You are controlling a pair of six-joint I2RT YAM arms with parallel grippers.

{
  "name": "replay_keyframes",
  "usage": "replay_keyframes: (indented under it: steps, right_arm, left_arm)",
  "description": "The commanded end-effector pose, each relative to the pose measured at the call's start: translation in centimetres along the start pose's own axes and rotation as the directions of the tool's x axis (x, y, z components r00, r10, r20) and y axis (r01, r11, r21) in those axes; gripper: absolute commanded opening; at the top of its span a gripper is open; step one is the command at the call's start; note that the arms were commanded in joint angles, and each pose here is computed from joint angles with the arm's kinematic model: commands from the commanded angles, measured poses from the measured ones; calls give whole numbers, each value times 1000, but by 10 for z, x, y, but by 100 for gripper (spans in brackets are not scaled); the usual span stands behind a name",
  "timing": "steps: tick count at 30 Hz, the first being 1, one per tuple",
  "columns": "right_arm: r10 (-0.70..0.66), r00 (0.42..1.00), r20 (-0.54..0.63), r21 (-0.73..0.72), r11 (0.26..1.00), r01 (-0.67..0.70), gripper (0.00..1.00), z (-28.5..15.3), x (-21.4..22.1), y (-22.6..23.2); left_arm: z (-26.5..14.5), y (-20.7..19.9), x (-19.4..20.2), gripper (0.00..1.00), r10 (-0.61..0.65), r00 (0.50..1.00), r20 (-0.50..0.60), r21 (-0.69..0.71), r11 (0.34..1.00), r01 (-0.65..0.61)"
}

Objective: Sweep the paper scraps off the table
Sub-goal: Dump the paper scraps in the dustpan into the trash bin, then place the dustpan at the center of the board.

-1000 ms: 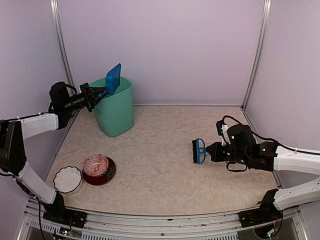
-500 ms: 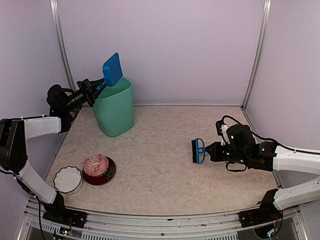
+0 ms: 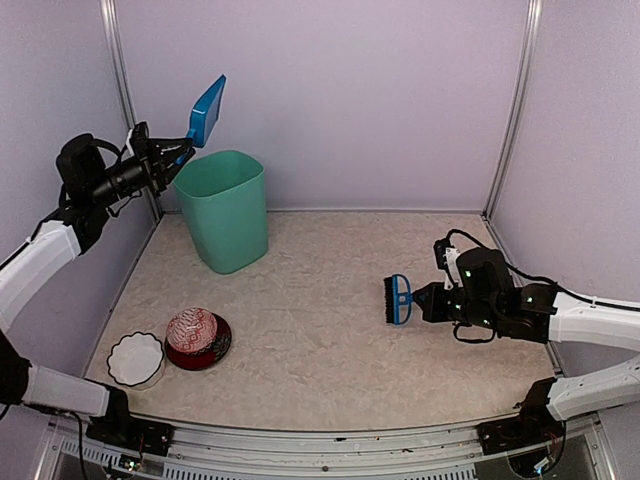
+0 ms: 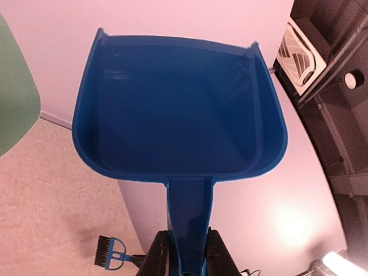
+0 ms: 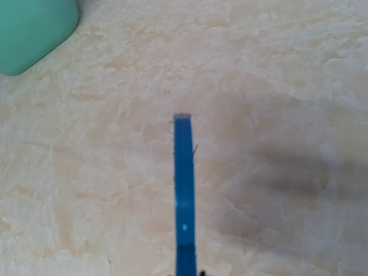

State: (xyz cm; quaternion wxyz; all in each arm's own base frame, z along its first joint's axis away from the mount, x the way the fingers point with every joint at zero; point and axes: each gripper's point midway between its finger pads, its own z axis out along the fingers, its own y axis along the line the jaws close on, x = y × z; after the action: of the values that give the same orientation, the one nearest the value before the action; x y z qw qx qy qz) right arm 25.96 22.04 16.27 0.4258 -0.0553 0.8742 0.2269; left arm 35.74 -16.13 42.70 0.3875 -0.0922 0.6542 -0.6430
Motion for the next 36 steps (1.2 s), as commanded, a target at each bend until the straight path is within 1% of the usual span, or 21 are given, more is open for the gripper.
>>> replay_keyframes:
  steps: [1, 4, 9, 13, 18, 24, 28, 36]
  right_arm:
    - [-14, 1000, 27, 5, 1000, 13, 0, 0, -11, 1]
    - [-28, 999, 23, 12, 1000, 27, 0, 2, -12, 1]
    - [-37, 999, 31, 27, 999, 36, 0, 2, -17, -1]
    - [-38, 998, 48, 65, 997, 35, 0, -1, -21, -9]
    - [-36, 997, 71, 118, 993, 28, 0, -7, -24, -22]
    - [-22, 995, 100, 170, 985, 4, 0, -15, -24, -39]
    - [-1, 993, 119, 182, 983, -21, 0, -22, -24, -47]
    - [58, 987, 151, 192, 978, -86, 0, -34, -23, -61]
  left_arm:
    - [-5, 0, 33, 0, 197, 978, -74, -130, 970, -205]
    - [-1, 3, 64, 0, 269, 954, -132, -181, 940, -290]
    - [2, 22, 112, 0, 367, 902, -227, -277, 863, -421]
    - [6, 38, 154, 0, 415, 855, -311, -314, 805, -504]
    - [11, 66, 201, 0, 430, 801, -416, -350, 738, -577]
    - [16, 94, 246, 0, 454, 727, -515, -389, 632, -670]
    - [22, 109, 276, 0, 460, 675, -578, -375, 584, -719]
    - [32, 135, 322, 0, 448, 598, -665, -356, 513, -781]
